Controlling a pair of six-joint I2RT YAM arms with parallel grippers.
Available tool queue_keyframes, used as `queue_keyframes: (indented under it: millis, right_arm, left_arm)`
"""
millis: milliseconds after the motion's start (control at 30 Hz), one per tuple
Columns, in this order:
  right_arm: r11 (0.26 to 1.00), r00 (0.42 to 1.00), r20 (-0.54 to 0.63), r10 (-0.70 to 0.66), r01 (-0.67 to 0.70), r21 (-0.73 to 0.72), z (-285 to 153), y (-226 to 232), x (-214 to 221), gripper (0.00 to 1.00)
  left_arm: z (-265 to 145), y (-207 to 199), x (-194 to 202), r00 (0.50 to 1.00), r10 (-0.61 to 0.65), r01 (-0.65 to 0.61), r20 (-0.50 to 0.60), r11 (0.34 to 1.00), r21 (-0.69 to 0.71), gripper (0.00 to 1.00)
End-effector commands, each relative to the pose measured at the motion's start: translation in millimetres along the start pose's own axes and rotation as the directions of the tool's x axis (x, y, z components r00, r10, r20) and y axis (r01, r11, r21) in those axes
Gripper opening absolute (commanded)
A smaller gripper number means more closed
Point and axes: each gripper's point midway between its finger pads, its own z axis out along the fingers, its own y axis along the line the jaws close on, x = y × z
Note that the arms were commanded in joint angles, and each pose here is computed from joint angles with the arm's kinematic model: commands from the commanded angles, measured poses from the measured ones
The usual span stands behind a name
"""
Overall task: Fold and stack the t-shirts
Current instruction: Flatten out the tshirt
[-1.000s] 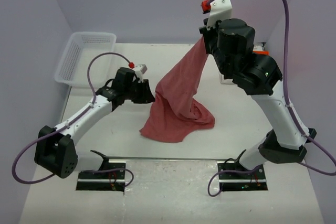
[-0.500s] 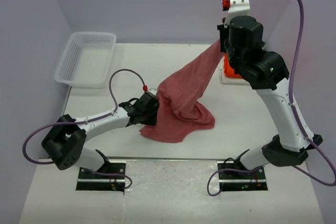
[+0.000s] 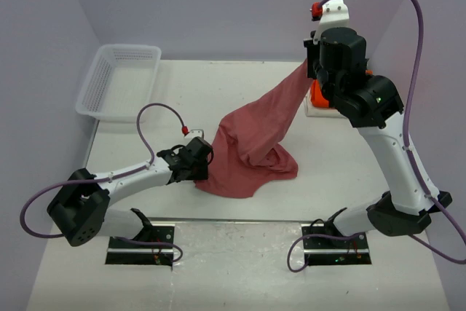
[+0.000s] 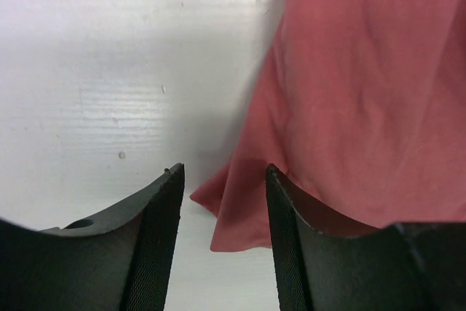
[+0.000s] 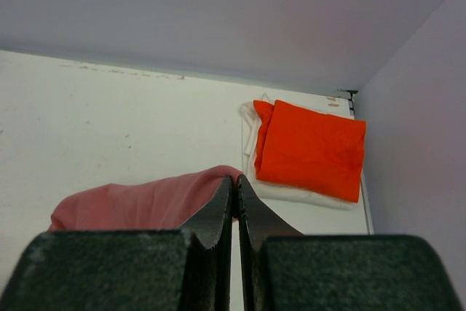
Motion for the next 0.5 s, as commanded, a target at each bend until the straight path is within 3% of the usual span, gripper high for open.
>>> queue_keyframes:
  millis: [0, 67, 167, 200, 267, 300, 400, 467]
  right_arm:
    - [0.998, 0.998, 0.039, 0.056, -0.055, -0.015, -10.0, -6.1, -9.3, 0.0]
    - [0.998, 0.998, 0.036, 0.056, -0.055, -0.015, -10.2, -6.5, -7.7, 0.0]
    - [0.998, 0.998, 0.033, 0.057, -0.057, -0.023, -10.0, -4.5, -5.1, 0.0]
    - [0.998, 0.997, 0.038, 0.064, -0.063, -0.025, -11.9, -5.9, -5.9, 0.0]
    - [0.998, 0.997, 0.036, 0.063, -0.062, -0.031, -11.3, -4.0, -3.5, 0.0]
    - [0.997, 0.997, 0.037, 0.066, -0.065, -0.031, -12.5, -5.2, -3.2, 0.0]
    - [0.997, 0.998, 0.029, 0.063, -0.062, -0.041, -13.1, -3.6, 1.5, 0.0]
    - [0.998, 0.998, 0.017, 0.054, -0.054, -0.039, -11.3, -2.5, 7.2, 0.0]
  left_arm:
    - [8.8, -8.1, 16.0, 0.998, -0.024, 0.026, -0.053, 0.998, 0.048, 0.5]
    - [11.7, -16.6, 26.6, 0.996, -0.027, 0.036, -0.088, 0.994, 0.105, 0.5]
    - [16.0, -19.6, 36.3, 0.994, -0.032, 0.047, -0.106, 0.989, 0.138, 0.42]
    - [17.7, -21.7, 37.1, 0.994, -0.03, 0.046, -0.108, 0.988, 0.148, 0.26]
    - [20.6, -23.0, 42.7, 0.991, -0.025, 0.045, -0.13, 0.987, 0.155, 0.06]
    - [20.7, -23.9, 41.5, 0.991, -0.027, 0.047, -0.132, 0.987, 0.151, 0.0]
    - [9.9, -19.6, 22.7, 0.995, -0.077, 0.085, -0.069, 0.989, 0.117, 0.0]
    - [-14.1, -13.8, -15.3, 0.988, -0.13, 0.121, 0.078, 0.987, 0.106, 0.0]
